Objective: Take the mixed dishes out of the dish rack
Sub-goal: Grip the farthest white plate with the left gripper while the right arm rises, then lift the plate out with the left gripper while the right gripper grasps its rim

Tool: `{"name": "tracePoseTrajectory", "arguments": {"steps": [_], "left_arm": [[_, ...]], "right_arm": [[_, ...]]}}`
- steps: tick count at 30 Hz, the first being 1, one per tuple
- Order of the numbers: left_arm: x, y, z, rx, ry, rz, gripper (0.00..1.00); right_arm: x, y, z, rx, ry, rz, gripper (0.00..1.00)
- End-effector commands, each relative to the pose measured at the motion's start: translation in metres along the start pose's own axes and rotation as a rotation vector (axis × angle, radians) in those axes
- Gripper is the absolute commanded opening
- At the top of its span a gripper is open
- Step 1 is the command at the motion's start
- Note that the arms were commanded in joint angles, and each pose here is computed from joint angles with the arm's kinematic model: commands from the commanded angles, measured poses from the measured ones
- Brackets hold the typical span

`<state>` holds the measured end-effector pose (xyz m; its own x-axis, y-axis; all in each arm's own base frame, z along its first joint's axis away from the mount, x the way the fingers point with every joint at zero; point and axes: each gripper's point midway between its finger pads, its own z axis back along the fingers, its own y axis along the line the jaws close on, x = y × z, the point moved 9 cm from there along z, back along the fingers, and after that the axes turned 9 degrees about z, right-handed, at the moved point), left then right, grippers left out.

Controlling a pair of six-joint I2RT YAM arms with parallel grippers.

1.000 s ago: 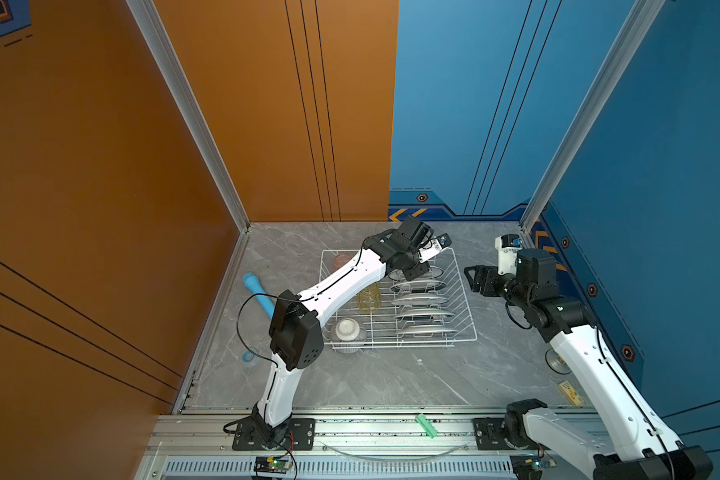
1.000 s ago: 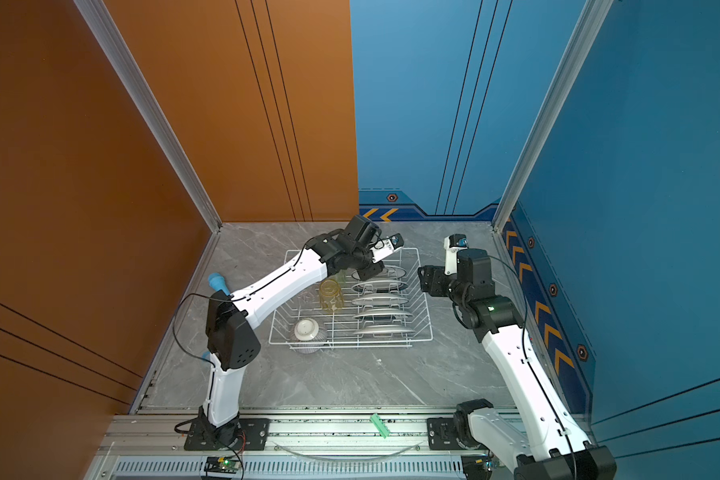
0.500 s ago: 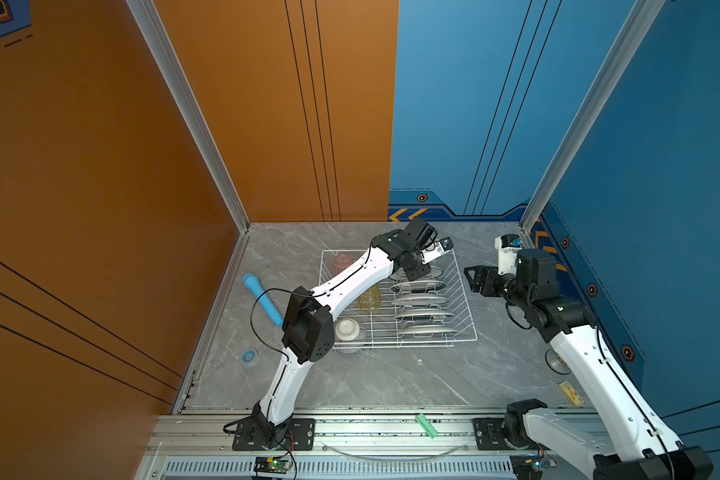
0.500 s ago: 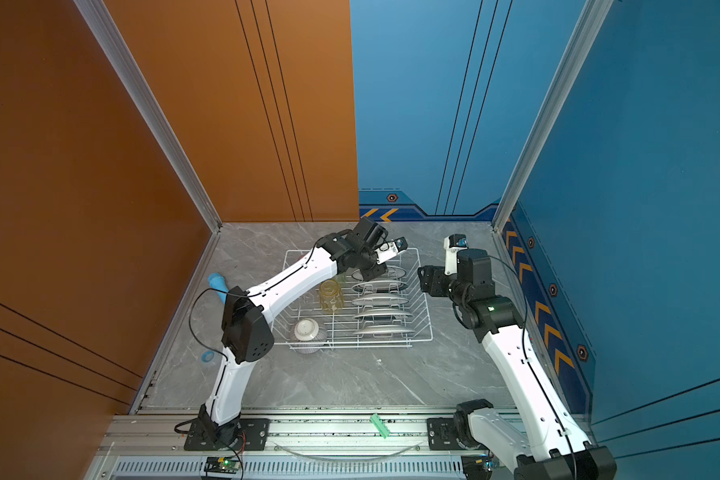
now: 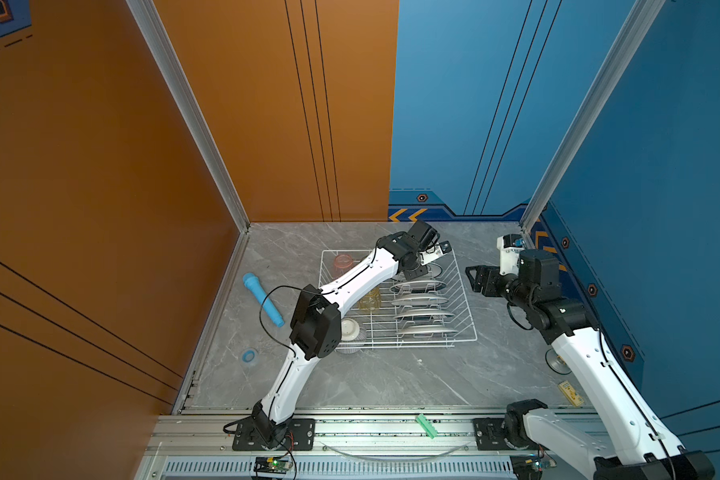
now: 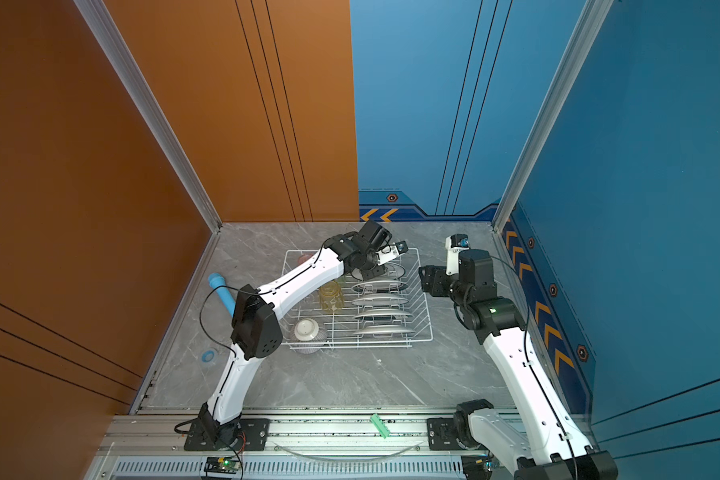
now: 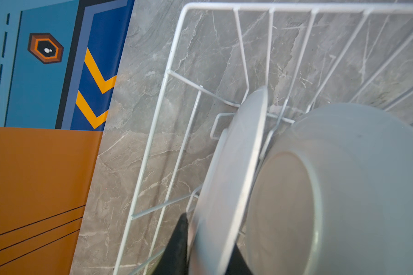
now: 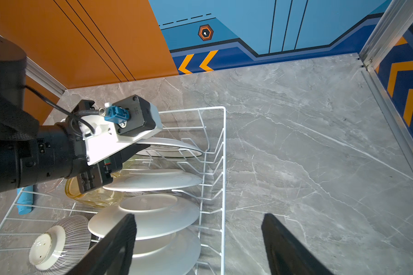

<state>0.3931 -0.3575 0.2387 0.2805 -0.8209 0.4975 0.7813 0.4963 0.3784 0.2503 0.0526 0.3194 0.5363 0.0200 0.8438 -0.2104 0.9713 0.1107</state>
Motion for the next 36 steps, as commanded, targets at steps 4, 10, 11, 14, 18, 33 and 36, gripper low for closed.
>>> {"name": "tracePoseTrajectory", "arguments": {"steps": [4,10,11,14,18,33,36], "left_arm": [[0.004,0.003,0.002,0.053,0.017,-0.033,0.08],[0.005,0.004,0.005,0.068,0.017,-0.038,0.05],[0.006,0.005,0.007,0.074,0.014,-0.035,0.04],[0.008,0.009,0.015,0.091,0.001,-0.019,0.02],[0.014,0.017,0.036,0.119,-0.036,0.022,0.0],[0.022,0.048,0.138,0.179,-0.23,0.187,0.0],[0.018,0.066,0.171,0.13,-0.325,0.322,0.0]], "right_arm": [[0.004,0.001,0.007,0.008,-0.028,0.007,0.81],[0.003,0.001,0.008,0.012,-0.03,0.001,0.81],[0.003,0.001,0.008,0.013,-0.031,0.0,0.81],[0.002,0.001,0.008,0.014,-0.03,-0.004,0.81],[0.001,0.002,0.006,0.025,-0.03,-0.014,0.81],[-0.003,0.005,-0.002,0.086,-0.034,-0.051,0.8],[-0.004,0.006,-0.004,0.129,-0.04,-0.075,0.79]]}}
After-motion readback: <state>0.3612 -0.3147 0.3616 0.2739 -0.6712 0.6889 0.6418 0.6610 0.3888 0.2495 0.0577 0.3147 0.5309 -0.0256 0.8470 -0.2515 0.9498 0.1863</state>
